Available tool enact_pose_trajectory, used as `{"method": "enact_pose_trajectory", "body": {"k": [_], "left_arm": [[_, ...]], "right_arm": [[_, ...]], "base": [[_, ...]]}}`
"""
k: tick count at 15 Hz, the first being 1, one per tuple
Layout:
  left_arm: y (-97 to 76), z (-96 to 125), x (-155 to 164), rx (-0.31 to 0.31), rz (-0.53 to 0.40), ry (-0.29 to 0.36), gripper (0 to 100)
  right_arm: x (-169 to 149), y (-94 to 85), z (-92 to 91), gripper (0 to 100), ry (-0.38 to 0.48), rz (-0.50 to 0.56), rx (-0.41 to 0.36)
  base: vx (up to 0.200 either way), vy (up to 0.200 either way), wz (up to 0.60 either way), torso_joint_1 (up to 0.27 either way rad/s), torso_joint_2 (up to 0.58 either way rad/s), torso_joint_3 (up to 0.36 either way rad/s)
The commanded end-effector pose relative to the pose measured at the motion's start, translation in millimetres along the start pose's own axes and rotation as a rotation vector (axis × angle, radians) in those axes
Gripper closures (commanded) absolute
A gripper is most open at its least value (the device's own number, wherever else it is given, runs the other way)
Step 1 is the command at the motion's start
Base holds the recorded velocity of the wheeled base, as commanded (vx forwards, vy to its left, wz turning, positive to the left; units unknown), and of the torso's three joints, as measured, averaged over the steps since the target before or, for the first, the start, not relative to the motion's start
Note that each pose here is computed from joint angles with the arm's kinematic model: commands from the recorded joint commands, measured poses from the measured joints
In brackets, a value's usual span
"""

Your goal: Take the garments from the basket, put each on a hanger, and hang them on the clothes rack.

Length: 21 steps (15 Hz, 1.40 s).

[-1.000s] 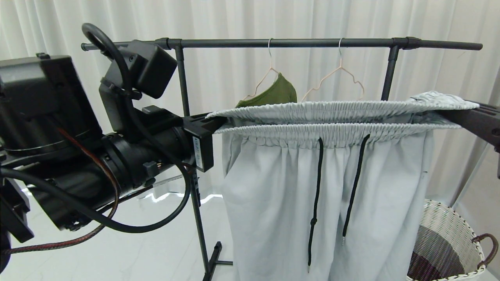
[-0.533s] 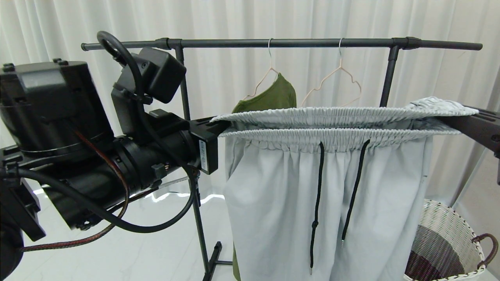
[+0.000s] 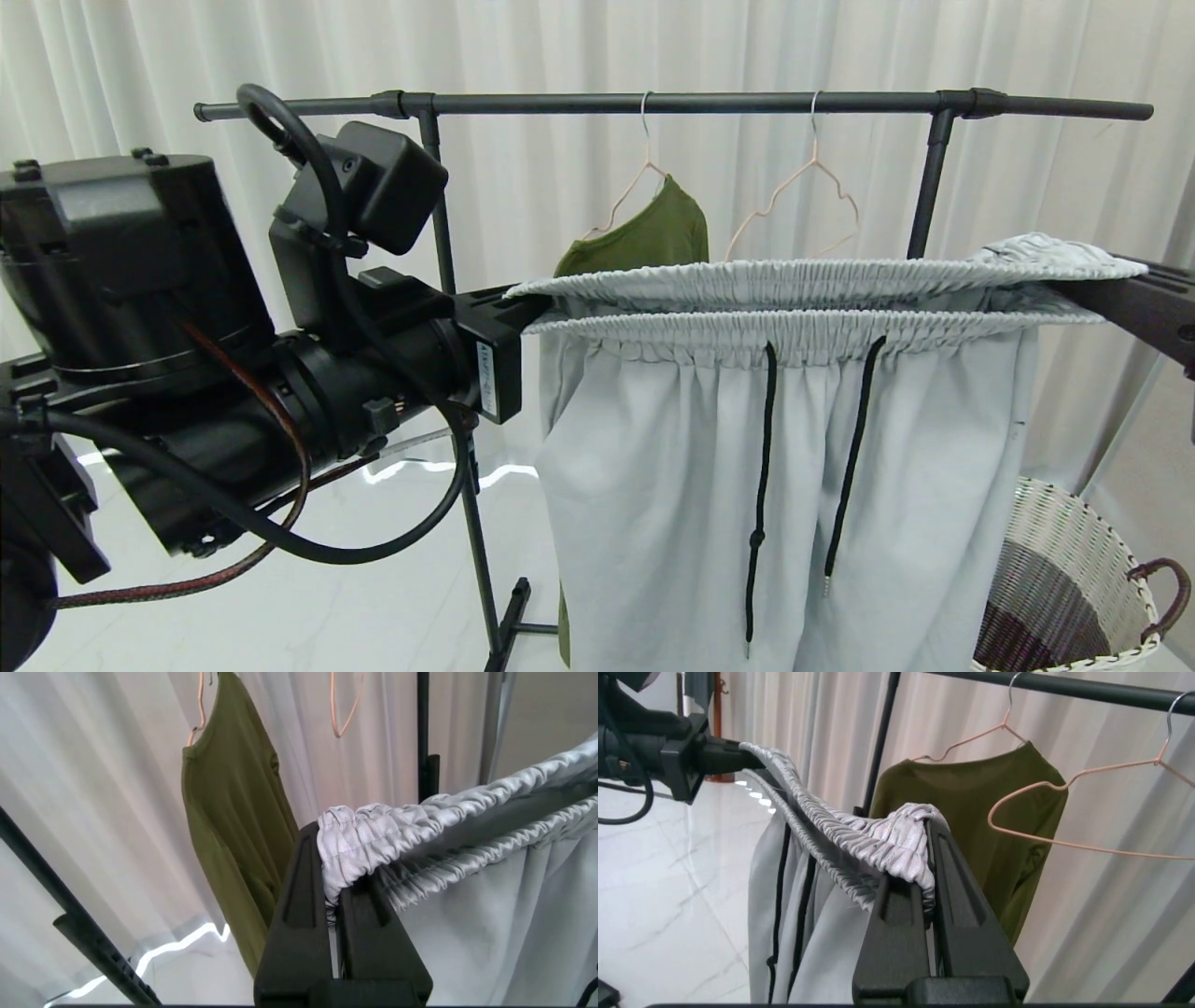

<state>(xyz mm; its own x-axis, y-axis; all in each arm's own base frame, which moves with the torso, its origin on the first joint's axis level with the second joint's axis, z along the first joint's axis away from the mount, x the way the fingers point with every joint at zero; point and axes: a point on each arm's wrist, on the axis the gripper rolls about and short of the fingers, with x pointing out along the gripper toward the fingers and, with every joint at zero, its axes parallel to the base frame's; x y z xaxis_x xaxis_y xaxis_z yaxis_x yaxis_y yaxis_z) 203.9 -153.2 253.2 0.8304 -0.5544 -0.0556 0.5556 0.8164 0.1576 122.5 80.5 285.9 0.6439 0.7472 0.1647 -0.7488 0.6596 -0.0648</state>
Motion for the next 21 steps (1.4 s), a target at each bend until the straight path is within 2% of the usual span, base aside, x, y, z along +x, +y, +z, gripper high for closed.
{"method": "enact_pose_trajectory", "body": {"k": [1,7,8,10,13,15,18,20,21], "left_arm": [[-1.5,-1.0,-0.3,0.000,-0.005,0.003,100],[-2.7,1.6,-0.2,0.003,-0.010,-0.007,100],[-2.6,1.9,-0.6,0.005,-0.008,-0.008,100],[-2.4,2.2,-1.5,0.005,-0.008,-0.010,100],[-2.1,-1.6,-2.7,0.002,-0.004,0.003,100],[-0.3,-9.6,-6.1,0.006,0.051,0.037,100],[13.9,-27.8,-21.6,0.004,0.178,0.100,100],[28.9,-41.4,-40.2,-0.004,0.251,0.136,100],[32.4,-45.7,-44.8,-0.010,0.269,0.148,100]], "right_arm": [[0.1,0.2,-1.4,100,0.005,0.004,0.001],[-0.7,0.5,-2.0,100,0.014,0.006,0.003],[-2.7,1.7,-6.9,0,0.069,0.013,0.006],[-3.3,2.2,-9.2,0,0.080,0.027,-0.034],[-6.7,3.3,-21.8,0,0.106,0.027,-0.020],[-13.2,2.1,-30.7,0,0.109,0.001,-0.023],[-24.8,-12.9,-45.8,0,0.171,-0.130,-0.048],[-38.2,-28.4,-68.7,0,0.270,-0.261,-0.083],[-42.4,-31.1,-76.2,0,0.299,-0.288,-0.091]], "base": [[0.000,0.000,0.00,0.000,0.00,0.000],[0.000,0.000,0.00,0.000,0.00,0.000],[0.000,0.000,0.00,0.000,0.00,0.000],[0.000,0.000,0.00,0.000,0.00,0.000],[0.000,0.000,0.00,0.000,0.00,0.000],[0.000,0.000,0.00,0.000,0.00,0.000],[0.000,0.000,0.00,0.000,0.00,0.000],[0.000,0.000,0.00,0.000,0.00,0.000],[0.000,0.000,0.00,0.000,0.00,0.000]]}}
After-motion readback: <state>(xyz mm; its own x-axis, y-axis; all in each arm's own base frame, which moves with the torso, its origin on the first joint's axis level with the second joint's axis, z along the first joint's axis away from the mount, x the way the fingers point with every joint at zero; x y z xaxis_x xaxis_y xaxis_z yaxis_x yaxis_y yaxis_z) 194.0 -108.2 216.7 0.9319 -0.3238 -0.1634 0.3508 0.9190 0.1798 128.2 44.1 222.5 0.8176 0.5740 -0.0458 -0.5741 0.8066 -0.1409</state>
